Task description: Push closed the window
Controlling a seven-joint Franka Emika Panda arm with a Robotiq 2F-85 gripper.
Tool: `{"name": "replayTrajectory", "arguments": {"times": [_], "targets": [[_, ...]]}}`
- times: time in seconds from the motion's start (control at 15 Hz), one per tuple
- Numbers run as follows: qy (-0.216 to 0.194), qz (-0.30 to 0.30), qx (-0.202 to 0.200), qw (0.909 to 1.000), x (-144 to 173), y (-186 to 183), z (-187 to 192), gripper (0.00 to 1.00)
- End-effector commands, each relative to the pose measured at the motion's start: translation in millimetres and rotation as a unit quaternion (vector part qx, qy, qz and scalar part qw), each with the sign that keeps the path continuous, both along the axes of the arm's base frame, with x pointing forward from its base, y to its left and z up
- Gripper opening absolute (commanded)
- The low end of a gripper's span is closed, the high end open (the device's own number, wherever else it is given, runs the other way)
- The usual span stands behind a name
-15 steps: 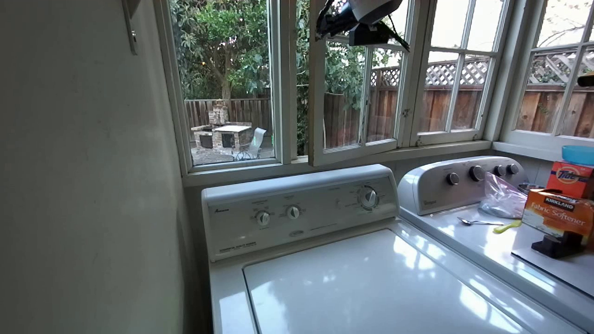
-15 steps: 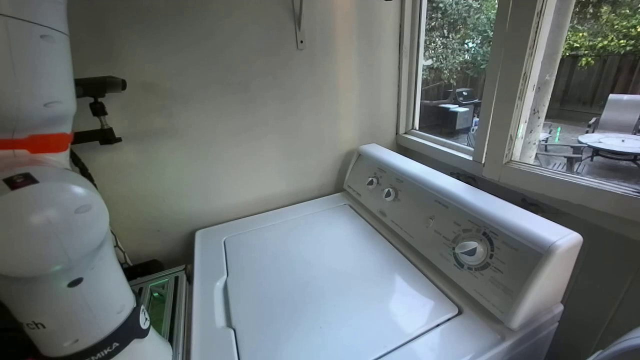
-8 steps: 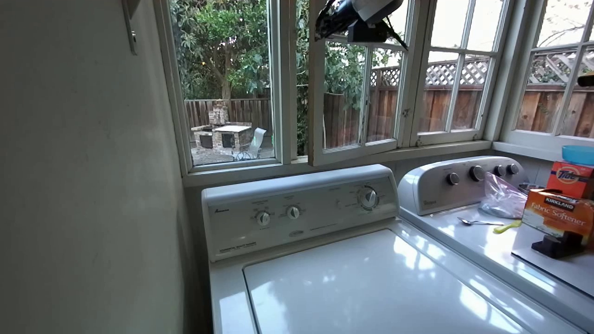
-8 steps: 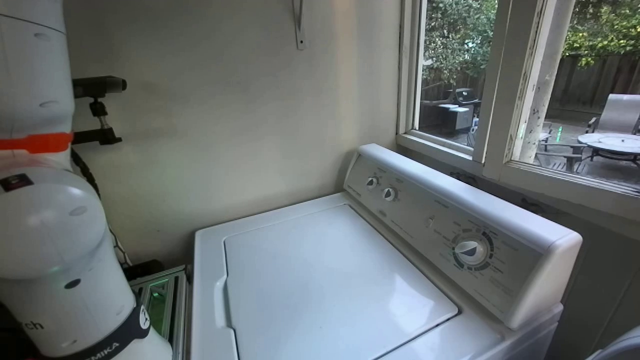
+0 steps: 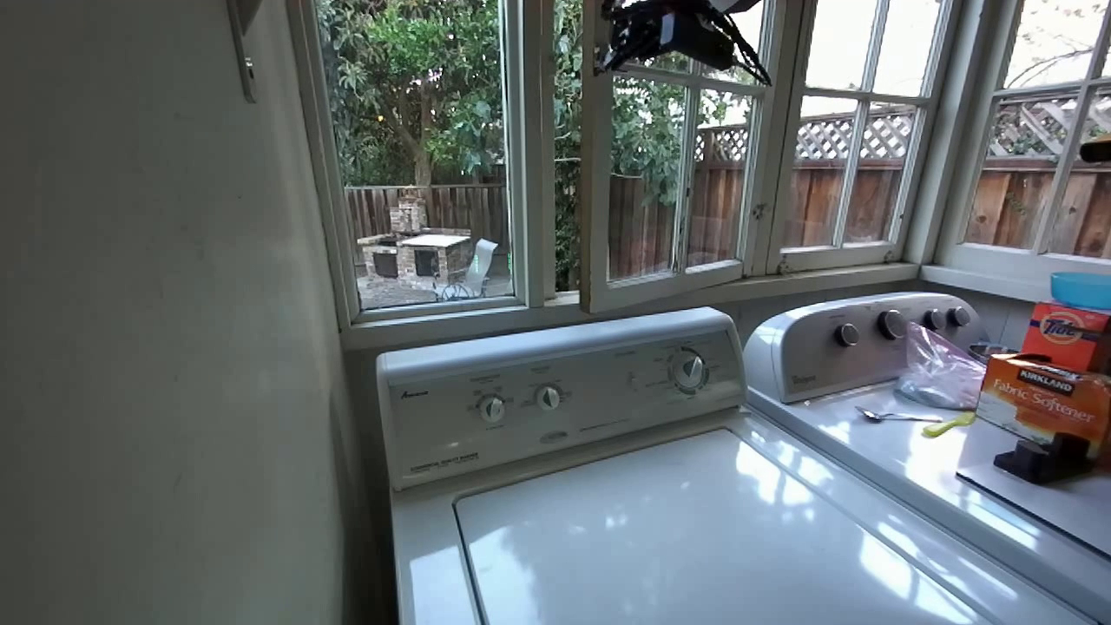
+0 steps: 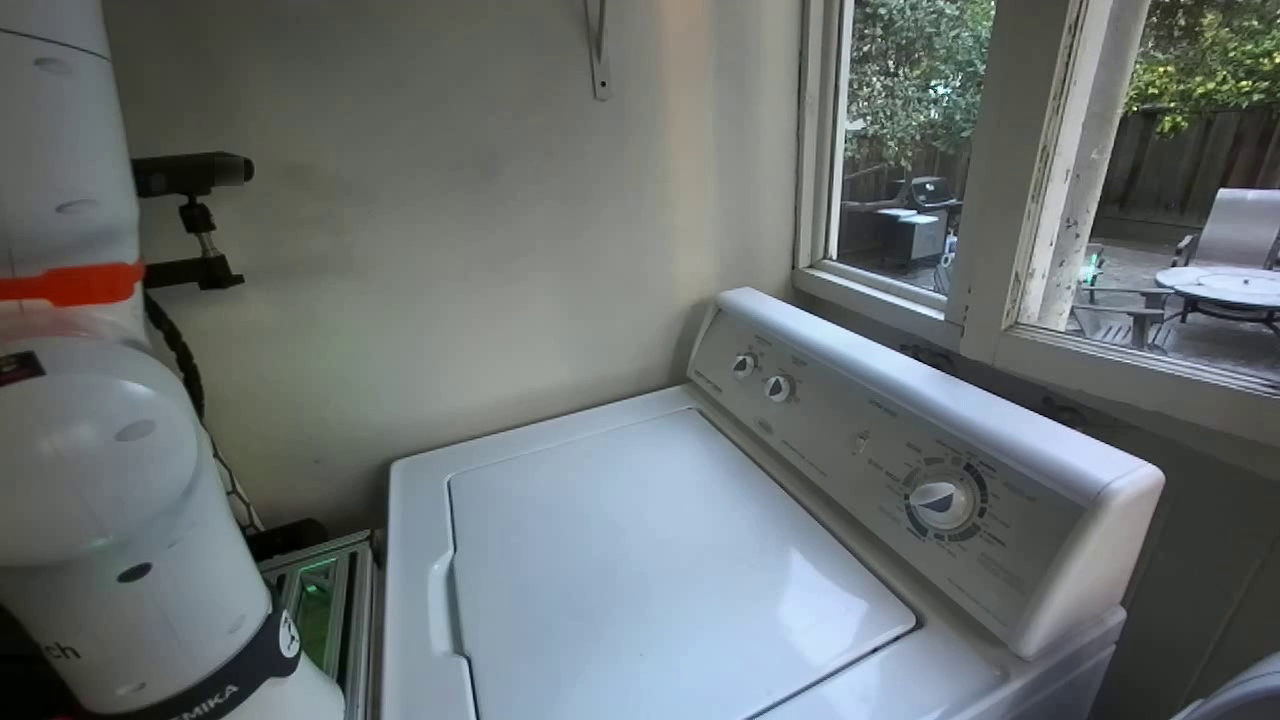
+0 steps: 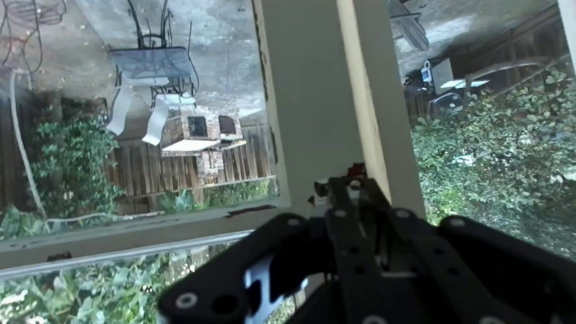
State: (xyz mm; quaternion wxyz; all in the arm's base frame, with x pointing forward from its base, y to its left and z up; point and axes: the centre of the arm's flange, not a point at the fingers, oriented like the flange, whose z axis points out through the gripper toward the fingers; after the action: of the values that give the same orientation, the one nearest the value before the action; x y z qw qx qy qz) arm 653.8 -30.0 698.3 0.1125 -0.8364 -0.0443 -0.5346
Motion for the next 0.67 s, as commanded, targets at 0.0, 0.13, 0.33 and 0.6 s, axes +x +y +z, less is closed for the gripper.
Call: {"name": "replayTrajectory", "arguments": {"times": [0.0, 0.13, 0.33, 0.6], "targets": [[0.068, 0.013, 0.067, 0.9953, 5.8, 8.3, 17.2, 0.03], [0.092, 0.016, 0.102, 0.9904, 6.7, 9.2, 22.3, 0.03], [0.121, 0.014, 0.160, 0.9795, 9.9, 9.0, 28.8, 0.03], [0.157, -0.019, 0.244, 0.9569, 20.9, 15.2, 37.4, 0.03]]}}
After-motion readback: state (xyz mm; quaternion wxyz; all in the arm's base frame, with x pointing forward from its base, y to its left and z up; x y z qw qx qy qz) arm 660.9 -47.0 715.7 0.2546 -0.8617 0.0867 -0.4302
